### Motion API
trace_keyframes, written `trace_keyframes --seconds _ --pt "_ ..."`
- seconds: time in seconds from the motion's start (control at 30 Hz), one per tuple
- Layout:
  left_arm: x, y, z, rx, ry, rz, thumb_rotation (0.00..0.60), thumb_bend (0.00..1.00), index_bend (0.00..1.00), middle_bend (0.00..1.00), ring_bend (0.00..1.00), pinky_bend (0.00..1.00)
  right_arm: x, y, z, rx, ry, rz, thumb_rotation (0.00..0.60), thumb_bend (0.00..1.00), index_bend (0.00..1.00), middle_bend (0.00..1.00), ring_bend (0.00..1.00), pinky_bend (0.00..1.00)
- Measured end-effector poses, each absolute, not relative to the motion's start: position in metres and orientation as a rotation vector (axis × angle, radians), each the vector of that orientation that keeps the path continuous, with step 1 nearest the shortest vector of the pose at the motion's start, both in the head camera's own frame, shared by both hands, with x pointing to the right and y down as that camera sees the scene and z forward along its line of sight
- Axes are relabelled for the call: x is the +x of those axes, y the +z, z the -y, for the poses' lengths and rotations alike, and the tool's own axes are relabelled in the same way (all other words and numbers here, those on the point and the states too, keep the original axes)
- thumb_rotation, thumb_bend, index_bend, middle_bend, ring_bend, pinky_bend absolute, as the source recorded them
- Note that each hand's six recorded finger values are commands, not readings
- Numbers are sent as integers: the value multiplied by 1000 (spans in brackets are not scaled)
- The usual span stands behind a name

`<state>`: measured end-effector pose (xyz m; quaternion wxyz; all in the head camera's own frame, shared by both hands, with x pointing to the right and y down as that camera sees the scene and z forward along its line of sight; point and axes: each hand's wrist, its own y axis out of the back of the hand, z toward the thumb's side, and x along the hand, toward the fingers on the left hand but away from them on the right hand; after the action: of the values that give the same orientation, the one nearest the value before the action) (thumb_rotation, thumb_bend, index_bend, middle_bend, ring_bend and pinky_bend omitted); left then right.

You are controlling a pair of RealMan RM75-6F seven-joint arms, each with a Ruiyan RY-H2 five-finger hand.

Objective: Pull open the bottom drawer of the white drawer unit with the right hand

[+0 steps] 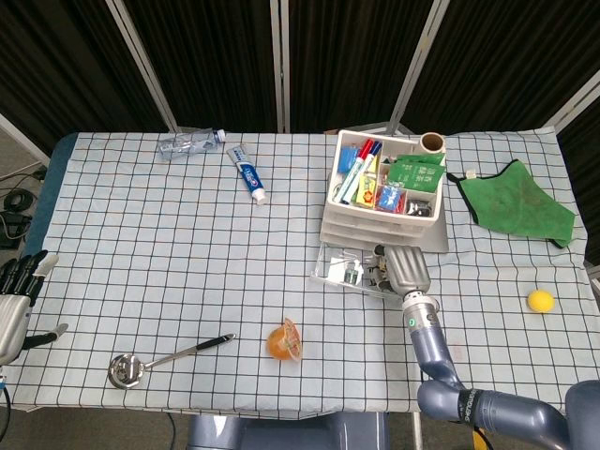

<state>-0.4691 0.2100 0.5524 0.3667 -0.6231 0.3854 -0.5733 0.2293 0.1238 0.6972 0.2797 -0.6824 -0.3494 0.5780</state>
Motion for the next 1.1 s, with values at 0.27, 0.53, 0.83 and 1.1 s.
trace_keyframes --seconds 0.27,0.53,0.83,1.1 --pt "-467 551 -211 -1601 -1464 -989 600 62 0 0 0 0 234 687 -125 -1819 1540 963 600 405 676 1000 1000 884" --pt "-465 548 -212 -1600 -1453 -987 600 62 0 0 0 0 239 673 -125 -1805 1523 997 600 414 680 1000 1000 884" --pt "-464 545 -213 -1597 -1442 -990 600 62 0 0 0 0 242 653 -120 -1779 1491 1048 600 419 682 1000 1000 884" --pt "-464 543 -214 -1594 -1437 -993 600 62 0 0 0 0 256 635 -113 -1731 1493 1086 600 420 683 1000 1000 884"
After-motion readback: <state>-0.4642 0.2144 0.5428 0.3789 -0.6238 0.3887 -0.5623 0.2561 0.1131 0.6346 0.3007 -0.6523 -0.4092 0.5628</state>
